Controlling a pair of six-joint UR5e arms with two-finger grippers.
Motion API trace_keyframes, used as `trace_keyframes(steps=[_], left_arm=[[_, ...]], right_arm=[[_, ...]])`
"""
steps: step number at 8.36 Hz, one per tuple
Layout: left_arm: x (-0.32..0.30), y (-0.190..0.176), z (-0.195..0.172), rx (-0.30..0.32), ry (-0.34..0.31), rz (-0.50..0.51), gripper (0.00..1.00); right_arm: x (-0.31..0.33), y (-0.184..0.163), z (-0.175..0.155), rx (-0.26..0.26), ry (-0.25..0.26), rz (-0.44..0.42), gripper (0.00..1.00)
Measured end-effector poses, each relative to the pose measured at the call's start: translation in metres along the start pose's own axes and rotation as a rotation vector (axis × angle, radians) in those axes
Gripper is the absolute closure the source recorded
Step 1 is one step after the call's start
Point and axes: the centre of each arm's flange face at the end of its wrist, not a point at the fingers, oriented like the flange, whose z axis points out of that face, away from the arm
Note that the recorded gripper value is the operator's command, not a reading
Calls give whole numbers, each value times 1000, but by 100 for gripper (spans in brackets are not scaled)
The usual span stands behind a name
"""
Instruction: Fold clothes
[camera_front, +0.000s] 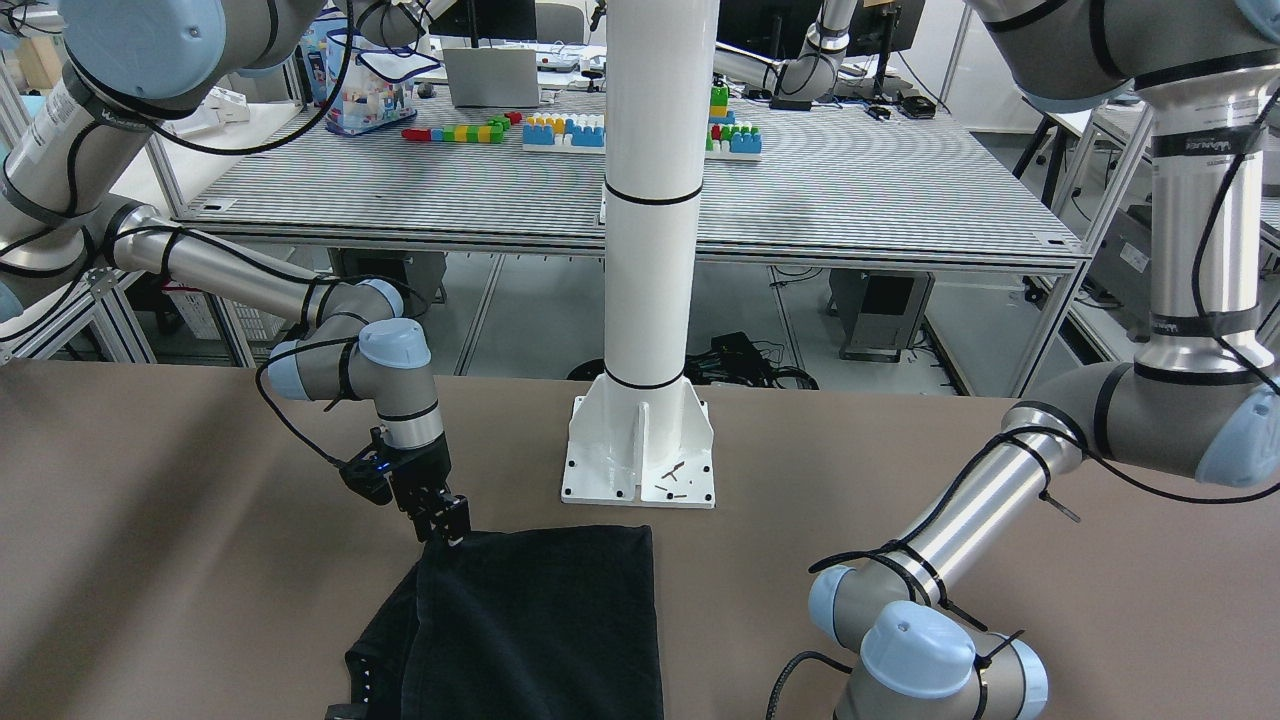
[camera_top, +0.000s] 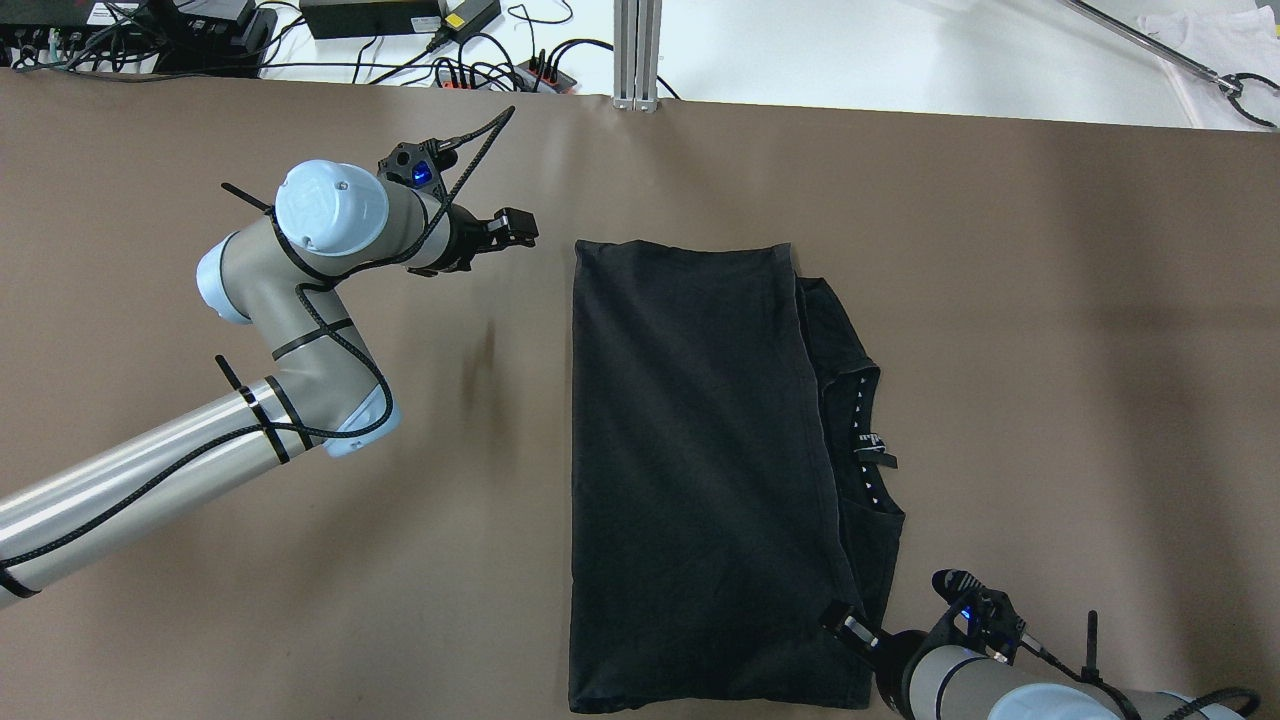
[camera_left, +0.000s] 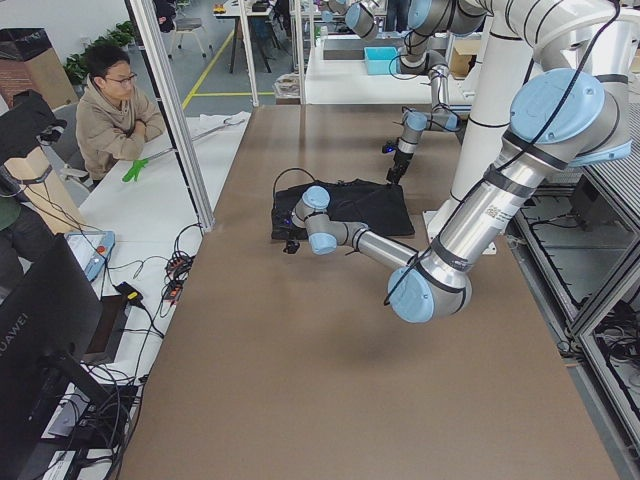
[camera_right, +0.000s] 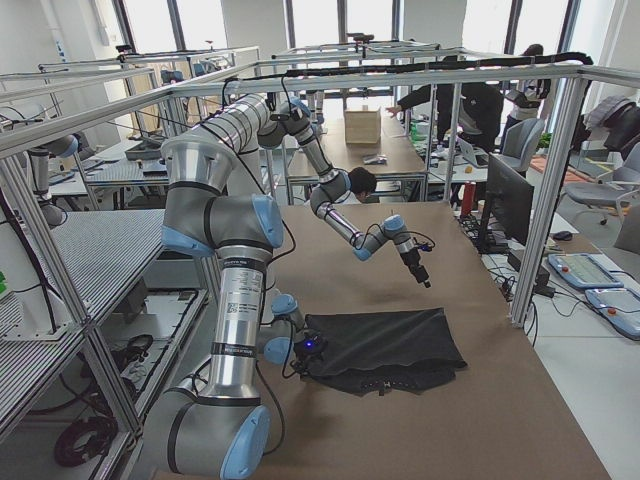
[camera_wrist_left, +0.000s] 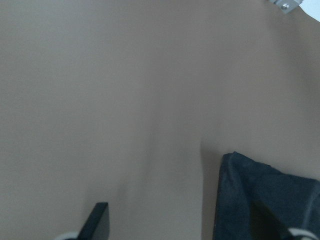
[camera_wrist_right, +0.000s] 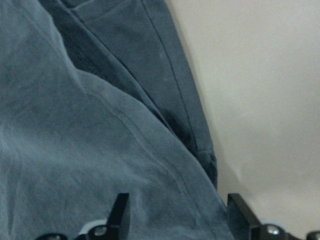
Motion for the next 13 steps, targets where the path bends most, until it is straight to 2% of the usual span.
trace_keyframes(steps=[2, 4, 5, 8, 9, 10, 13], left_arm=[[2, 2, 0, 4, 2, 1, 0], [4, 6, 0, 12, 3, 3, 0], [5, 9, 0, 17, 5, 3, 0], [9, 15, 0, 22, 10, -3, 0], [9, 16, 0, 24, 12, -7, 0], [8, 17, -1, 27, 11, -10, 0], [2, 22, -5, 28, 10, -11, 0]], right_arm=[[5, 8, 4, 1, 11, 0, 39], [9, 10, 10, 8, 24, -4, 43], [10, 11, 13, 10, 28, -3, 49], [10, 14, 16, 9, 30, 7, 71], [11, 15, 19, 10, 33, 17, 82], [11, 16, 21, 10, 34, 24, 98], [7, 19, 21, 7, 29, 31, 100]])
